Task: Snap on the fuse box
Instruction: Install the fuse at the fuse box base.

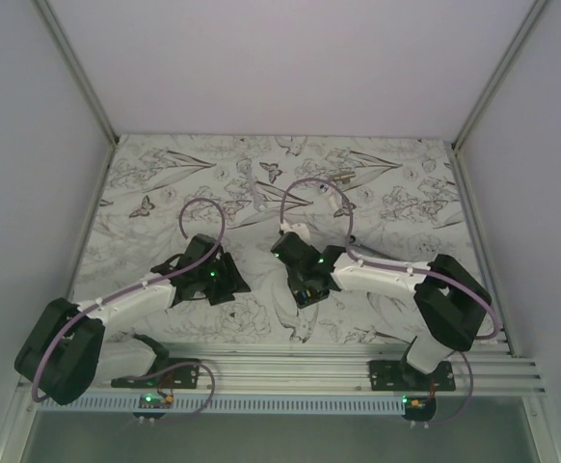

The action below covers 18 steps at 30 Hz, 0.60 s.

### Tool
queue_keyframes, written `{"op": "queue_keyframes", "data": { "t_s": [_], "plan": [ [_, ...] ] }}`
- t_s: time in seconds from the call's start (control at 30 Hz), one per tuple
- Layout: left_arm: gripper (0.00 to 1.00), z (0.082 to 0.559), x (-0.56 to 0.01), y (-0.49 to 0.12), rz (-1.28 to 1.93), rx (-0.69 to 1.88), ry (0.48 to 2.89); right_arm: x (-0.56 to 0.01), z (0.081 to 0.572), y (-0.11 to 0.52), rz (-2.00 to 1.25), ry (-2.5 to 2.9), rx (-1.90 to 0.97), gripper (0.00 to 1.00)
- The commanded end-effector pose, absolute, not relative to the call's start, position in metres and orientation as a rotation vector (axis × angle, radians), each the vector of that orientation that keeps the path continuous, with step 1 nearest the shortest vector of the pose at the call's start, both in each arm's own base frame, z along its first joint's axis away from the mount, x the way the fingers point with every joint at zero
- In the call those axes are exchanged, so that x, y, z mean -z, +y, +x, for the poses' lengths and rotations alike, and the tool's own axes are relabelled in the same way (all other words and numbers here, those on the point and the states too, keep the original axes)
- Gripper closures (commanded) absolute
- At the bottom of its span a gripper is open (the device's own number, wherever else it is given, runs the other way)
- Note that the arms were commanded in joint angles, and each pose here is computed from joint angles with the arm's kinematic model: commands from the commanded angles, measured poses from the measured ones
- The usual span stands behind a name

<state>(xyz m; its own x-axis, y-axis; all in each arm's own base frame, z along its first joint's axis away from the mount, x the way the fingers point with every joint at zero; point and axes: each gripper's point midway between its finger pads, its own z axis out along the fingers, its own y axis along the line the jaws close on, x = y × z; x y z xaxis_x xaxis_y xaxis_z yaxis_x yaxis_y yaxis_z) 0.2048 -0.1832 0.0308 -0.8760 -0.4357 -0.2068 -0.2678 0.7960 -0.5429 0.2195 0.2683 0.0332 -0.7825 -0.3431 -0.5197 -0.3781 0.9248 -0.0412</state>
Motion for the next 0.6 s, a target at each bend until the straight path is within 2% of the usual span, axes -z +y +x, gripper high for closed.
{"op": "queue_keyframes", "data": {
  "t_s": [0.0,0.2,0.4,0.57],
  "plan": [
    [0.44,0.206,-0.034,-0.186,-0.515,0.747,2.664,0.052,0.139,0.166,-0.565,2.983,0.265,1.0],
    [0.41,0.206,-0.033,-0.186,-0.515,0.742,2.669,0.057,0.145,0.179,-0.619,2.993,0.233,1.0],
    [0.38,0.206,-0.035,-0.186,-0.51,0.749,2.662,0.053,0.161,0.188,-0.648,2.932,0.328,1.0],
    [0.31,0.207,-0.044,-0.185,-0.494,0.758,2.632,-0.002,0.191,0.258,-0.659,2.741,0.042,0.99]
  ]
}}
